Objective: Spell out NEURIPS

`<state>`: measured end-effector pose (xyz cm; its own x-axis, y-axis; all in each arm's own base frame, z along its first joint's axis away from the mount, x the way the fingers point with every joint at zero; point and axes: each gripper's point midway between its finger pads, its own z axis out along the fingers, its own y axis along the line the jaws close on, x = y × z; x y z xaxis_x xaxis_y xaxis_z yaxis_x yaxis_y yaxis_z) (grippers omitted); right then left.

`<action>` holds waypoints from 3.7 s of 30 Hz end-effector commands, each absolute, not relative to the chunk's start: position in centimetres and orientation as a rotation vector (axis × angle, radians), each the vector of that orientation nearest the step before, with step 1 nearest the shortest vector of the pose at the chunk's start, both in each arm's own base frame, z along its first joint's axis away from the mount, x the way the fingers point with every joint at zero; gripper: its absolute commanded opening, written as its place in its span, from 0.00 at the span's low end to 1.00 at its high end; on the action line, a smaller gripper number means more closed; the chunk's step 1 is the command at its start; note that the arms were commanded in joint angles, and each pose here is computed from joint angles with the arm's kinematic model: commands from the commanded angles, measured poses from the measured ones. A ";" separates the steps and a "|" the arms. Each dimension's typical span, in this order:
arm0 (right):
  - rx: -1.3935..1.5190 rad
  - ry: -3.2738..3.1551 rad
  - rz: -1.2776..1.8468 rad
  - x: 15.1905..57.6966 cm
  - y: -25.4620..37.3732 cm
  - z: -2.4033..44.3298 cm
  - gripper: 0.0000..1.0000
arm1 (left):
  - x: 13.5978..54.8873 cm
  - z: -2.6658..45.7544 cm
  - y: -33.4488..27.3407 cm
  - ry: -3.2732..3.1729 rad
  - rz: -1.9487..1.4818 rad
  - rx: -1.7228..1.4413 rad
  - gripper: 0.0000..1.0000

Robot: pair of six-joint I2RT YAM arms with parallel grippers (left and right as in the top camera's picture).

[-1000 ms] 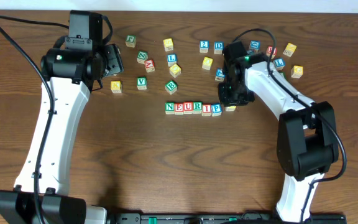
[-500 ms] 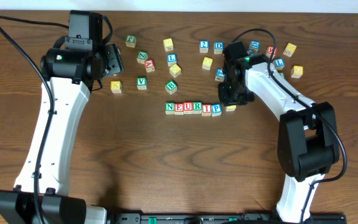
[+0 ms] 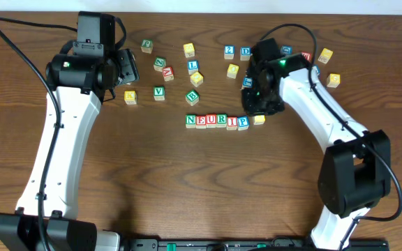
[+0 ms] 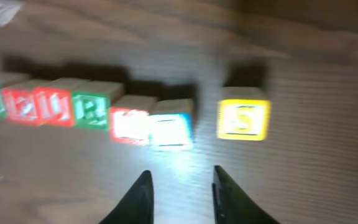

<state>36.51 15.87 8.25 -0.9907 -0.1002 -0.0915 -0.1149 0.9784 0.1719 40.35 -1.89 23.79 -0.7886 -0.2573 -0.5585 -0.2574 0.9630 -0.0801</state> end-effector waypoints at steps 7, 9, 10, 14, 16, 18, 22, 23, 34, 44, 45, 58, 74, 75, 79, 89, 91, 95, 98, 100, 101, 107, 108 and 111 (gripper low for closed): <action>-0.197 3.102 0.294 33.6 21.2 7.0 0.03 | 40.4 24.2 -1.5 2.505 0.022 -0.352 0.69; -0.195 3.129 0.281 33.1 21.8 6.1 0.01 | 40.4 24.2 -1.5 2.505 0.022 -0.352 0.70; -0.198 3.138 0.276 32.9 21.9 5.8 0.01 | 40.4 24.2 -1.5 2.505 0.022 -0.352 0.69; -0.225 3.165 0.256 32.3 22.4 4.8 0.01 | 40.4 24.2 -1.5 2.505 0.022 -0.352 0.70; -0.235 3.174 0.228 32.1 22.4 4.3 0.01 | 40.4 24.2 -1.5 2.505 0.022 -0.352 0.69; -0.223 3.181 0.170 32.1 21.9 3.8 0.01 | 40.4 24.2 -1.5 2.505 0.022 -0.352 0.70; -0.207 3.184 0.070 32.3 20.9 2.9 0.01 | 40.4 24.2 -1.5 2.503 0.022 -0.352 0.70; -0.207 3.184 0.056 32.4 20.8 2.7 0.01 | 40.4 24.2 -1.5 2.502 0.022 -0.351 0.69; -0.202 3.175 0.023 33.2 20.7 1.0 0.01 | 40.5 24.2 -1.5 2.500 0.021 -0.351 0.69; -0.199 3.149 0.019 33.9 20.7 0.9 0.02 | 40.5 24.2 -1.5 2.501 0.021 -0.351 0.69; -0.199 3.148 0.019 33.9 20.7 0.9 0.02 | 40.5 24.2 -1.5 2.501 0.021 -0.351 0.69; -0.198 3.128 0.017 34.3 20.7 0.9 0.03 | 40.5 24.2 -1.5 2.501 0.021 -0.351 0.69; -0.165 3.084 0.045 34.1 19.5 6.0 0.01 | 40.5 24.0 -1.5 2.506 0.023 -0.352 0.69; -0.152 3.087 0.039 34.1 19.2 6.2 0.01 | 40.5 24.0 -1.5 2.506 0.023 -0.352 0.69; -0.126 3.113 0.009 33.8 18.2 5.8 0.02 | 40.5 24.0 -1.5 2.506 0.022 -0.352 0.70; -0.117 3.140 -0.050 32.9 17.0 4.4 0.04 | 40.5 24.0 -1.5 2.507 0.022 -0.352 0.70; -0.115 3.146 -0.054 32.7 16.8 4.0 0.04 | 40.5 24.0 -1.5 2.506 0.022 -0.352 0.69; -0.115 3.150 -0.057 32.5 16.7 3.4 0.04 | 40.5 24.0 -1.5 2.507 0.023 -0.352 0.70; -0.114 3.145 -0.054 32.5 16.7 3.2 0.04 | 40.5 24.0 -1.5 2.507 0.023 -0.352 0.70; -0.114 3.141 -0.051 32.6 16.7 2.9 0.04 | 40.5 24.0 -1.5 2.507 0.023 -0.352 0.70; -0.114 3.140 -0.050 32.5 16.7 2.7 0.04 | 40.5 24.0 -1.5 2.507 0.023 -0.352 0.70; -0.115 3.138 -0.049 32.2 16.5 1.6 0.04 | 40.5 24.0 -1.5 2.507 0.023 -0.352 0.69; -0.114 3.134 -0.045 32.3 16.6 1.6 0.04 | 40.5 24.0 -1.5 2.507 0.023 -0.352 0.69; -0.114 3.110 -0.035 32.9 16.8 1.6 0.04 | 40.5 24.0 -1.5 2.507 0.023 -0.352 0.70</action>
